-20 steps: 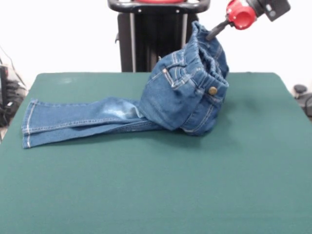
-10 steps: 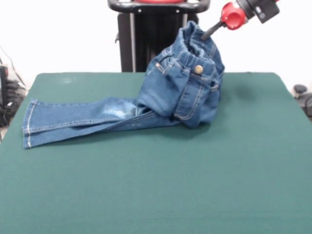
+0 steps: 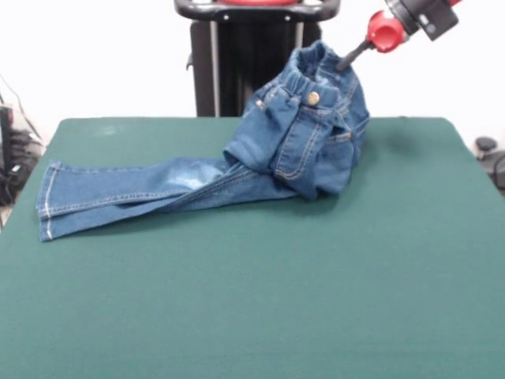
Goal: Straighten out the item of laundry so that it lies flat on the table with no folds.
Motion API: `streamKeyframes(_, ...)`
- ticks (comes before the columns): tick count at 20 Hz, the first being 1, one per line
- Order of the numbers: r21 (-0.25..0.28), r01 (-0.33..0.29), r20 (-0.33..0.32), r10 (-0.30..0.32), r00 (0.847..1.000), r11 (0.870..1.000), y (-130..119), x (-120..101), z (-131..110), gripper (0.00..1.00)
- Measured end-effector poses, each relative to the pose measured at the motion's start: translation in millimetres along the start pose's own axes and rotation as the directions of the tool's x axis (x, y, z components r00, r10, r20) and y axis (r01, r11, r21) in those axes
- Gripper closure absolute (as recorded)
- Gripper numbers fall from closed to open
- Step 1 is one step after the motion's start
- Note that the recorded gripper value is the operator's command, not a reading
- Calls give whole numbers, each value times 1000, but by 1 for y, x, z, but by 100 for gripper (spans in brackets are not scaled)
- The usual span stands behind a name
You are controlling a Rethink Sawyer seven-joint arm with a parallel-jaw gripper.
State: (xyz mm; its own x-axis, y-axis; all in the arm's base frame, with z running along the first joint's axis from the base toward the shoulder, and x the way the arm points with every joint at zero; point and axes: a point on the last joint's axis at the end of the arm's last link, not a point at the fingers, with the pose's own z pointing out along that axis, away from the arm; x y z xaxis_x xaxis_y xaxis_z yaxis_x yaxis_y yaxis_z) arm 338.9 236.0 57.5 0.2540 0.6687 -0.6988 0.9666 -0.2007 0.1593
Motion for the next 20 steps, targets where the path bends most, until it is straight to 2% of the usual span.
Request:
streamKeyframes(11,23,-33,-54,34,998,999,-6,18,-4,100)
streamKeyframes(20,16,-24,-75,25,997,1000,-16,28,-11,100)
